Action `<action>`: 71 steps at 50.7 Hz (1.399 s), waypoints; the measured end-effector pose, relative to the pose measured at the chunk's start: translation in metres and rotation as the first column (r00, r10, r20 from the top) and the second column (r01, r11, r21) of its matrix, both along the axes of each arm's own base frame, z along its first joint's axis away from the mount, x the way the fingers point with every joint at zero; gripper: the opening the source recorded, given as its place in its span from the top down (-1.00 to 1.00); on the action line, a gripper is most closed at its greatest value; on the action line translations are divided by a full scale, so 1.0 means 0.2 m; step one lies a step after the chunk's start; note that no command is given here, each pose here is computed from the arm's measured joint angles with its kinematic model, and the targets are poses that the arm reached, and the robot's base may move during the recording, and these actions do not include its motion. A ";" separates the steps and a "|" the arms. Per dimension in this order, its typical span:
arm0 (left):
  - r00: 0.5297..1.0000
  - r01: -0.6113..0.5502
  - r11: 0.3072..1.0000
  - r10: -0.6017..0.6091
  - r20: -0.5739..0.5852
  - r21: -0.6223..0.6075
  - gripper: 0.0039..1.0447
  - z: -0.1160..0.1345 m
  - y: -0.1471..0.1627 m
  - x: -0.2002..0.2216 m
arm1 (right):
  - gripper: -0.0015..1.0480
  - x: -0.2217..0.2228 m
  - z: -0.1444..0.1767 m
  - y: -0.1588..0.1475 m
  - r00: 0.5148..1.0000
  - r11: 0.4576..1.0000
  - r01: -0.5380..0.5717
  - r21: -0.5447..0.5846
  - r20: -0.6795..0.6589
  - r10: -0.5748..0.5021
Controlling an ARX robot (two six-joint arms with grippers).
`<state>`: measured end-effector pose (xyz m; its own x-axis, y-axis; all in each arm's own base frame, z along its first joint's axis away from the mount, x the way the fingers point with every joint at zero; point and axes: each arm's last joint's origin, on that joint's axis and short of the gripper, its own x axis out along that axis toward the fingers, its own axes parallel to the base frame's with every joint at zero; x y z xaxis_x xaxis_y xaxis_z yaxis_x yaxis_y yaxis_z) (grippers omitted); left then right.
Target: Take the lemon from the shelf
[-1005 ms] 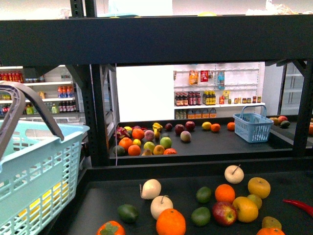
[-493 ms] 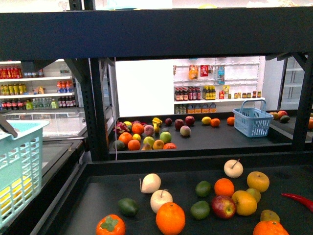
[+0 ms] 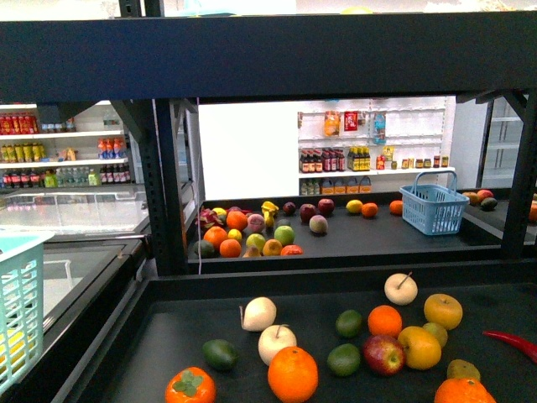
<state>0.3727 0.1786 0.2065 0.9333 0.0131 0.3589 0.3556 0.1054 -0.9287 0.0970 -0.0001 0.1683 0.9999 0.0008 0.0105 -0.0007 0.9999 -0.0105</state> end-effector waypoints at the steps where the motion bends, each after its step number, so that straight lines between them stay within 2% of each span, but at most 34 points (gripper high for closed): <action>1: 1.000 0.000 1.000 0.000 -0.001 -0.001 0.88 0.00 0.00 0.00 | -0.86 0.00 0.00 0.00 1.000 1.000 0.000 0.000 0.000 0.000; 9: 1.000 0.006 1.000 -0.006 -0.025 -0.012 0.88 -0.05 0.02 0.00 | -0.86 0.00 0.00 0.00 1.000 1.000 0.000 0.000 0.000 0.000; 28: 0.999 0.011 1.000 -0.012 -0.030 -0.007 0.87 -0.06 0.03 -0.01 | -0.86 0.00 0.00 0.00 1.000 1.000 0.000 0.000 0.000 0.000; 32: 0.999 0.021 1.000 -0.022 -0.031 -0.008 0.67 -0.06 0.03 -0.01 | -0.86 0.00 0.00 0.00 1.000 1.000 0.000 0.000 0.000 0.000; 38: 0.999 0.015 1.000 -0.016 -0.029 -0.008 0.14 -0.06 0.04 -0.02 | -0.86 0.00 0.00 0.00 1.000 1.000 0.000 0.000 0.000 0.000; 41: 0.999 0.015 1.000 -0.015 -0.030 -0.008 -0.01 -0.06 0.05 -0.02 | -0.86 0.00 0.00 0.00 1.000 1.000 0.000 0.000 0.000 0.000; 44: 0.999 0.014 1.000 -0.015 -0.030 -0.008 -0.26 -0.06 0.05 -0.02 | -0.86 0.00 0.00 0.00 1.000 1.000 0.000 0.000 0.000 0.000; 54: 0.999 0.011 1.000 -0.011 -0.037 0.000 -0.84 -0.07 0.06 -0.04 | -0.86 0.00 0.00 0.00 1.000 1.000 0.000 0.000 0.000 0.000; 56: 0.999 0.009 1.000 -0.009 -0.042 0.003 -0.91 -0.07 0.07 -0.04 | -0.86 0.00 0.00 0.00 1.000 1.000 0.000 0.000 0.000 0.000; 58: 0.998 0.006 1.000 -0.005 -0.062 0.022 -0.83 -0.10 0.09 -0.08 | -0.86 0.00 0.00 0.00 1.000 1.000 0.000 0.000 0.000 0.000; 60: 0.995 0.003 0.998 0.003 -0.103 0.062 -0.85 -0.12 0.12 -0.15 | -0.86 0.00 0.00 0.00 1.000 1.000 0.000 0.000 0.000 0.000; 63: 0.983 -0.052 0.993 0.070 -0.168 0.109 -0.85 -0.16 0.18 -0.26 | -0.86 0.00 0.00 0.00 1.000 1.000 0.004 0.000 0.000 -0.004; 66: 0.973 -0.089 0.983 0.120 -0.196 0.158 -0.85 -0.13 0.20 -0.31 | -0.86 0.00 0.00 0.00 1.000 1.000 0.002 0.000 0.000 -0.002; 71: 0.961 -0.069 0.970 0.127 -0.246 0.233 -0.85 -0.08 0.15 -0.33 | -0.86 0.00 0.00 0.00 1.000 1.000 0.000 0.000 0.000 0.000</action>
